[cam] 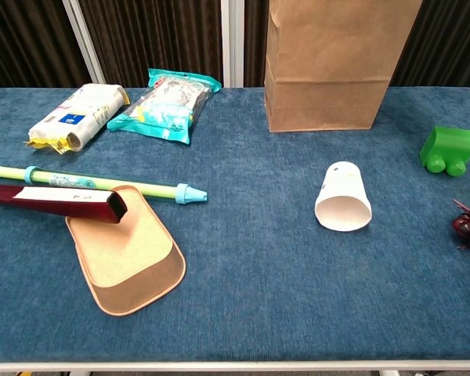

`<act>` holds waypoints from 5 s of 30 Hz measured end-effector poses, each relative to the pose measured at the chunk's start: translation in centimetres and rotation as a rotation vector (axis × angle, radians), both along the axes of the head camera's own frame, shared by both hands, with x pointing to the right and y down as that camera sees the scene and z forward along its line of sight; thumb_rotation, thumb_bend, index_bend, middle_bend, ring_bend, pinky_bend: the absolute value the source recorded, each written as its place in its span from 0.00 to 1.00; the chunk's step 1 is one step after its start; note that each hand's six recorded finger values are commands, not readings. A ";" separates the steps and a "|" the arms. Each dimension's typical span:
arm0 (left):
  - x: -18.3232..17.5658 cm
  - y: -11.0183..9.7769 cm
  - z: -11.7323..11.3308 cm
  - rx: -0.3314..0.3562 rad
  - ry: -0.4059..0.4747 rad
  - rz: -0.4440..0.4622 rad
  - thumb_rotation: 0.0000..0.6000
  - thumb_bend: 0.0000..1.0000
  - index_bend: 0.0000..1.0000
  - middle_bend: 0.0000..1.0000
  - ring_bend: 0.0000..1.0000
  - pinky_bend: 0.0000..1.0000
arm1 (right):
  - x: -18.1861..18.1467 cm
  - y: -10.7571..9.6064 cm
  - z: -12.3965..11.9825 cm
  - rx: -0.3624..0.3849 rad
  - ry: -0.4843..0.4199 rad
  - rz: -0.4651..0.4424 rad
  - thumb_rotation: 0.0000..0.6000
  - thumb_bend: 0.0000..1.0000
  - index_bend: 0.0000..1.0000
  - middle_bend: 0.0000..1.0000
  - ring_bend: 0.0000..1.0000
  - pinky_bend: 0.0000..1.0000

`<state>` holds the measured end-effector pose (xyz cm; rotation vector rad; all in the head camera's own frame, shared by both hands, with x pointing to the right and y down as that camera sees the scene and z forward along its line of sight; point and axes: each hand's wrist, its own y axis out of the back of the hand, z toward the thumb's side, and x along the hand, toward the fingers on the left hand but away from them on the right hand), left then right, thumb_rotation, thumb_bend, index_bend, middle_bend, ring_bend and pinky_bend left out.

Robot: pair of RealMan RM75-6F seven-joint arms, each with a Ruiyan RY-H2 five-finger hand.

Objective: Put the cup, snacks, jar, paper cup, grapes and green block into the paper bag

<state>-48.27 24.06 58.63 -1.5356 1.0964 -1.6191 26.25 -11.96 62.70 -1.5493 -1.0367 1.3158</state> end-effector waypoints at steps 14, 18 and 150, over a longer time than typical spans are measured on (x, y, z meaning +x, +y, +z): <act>0.4 -0.9 -0.6 0.031 -0.014 0.027 1.00 0.00 0.29 0.23 0.16 0.14 | -1.1 1.5 -5.2 0.122 -0.204 -0.078 1.00 0.08 0.00 0.21 0.09 0.23; 0.5 -1.0 -0.7 0.034 -0.021 0.030 1.00 0.00 0.29 0.23 0.16 0.14 | -2.0 3.7 -7.8 0.176 -0.315 -0.170 1.00 0.08 0.08 0.26 0.15 0.28; 0.5 -0.7 -1.2 0.056 -0.070 0.032 1.00 0.00 0.29 0.23 0.16 0.14 | 0.8 11.6 -9.3 0.221 -0.392 -0.356 1.00 0.08 0.11 0.27 0.16 0.30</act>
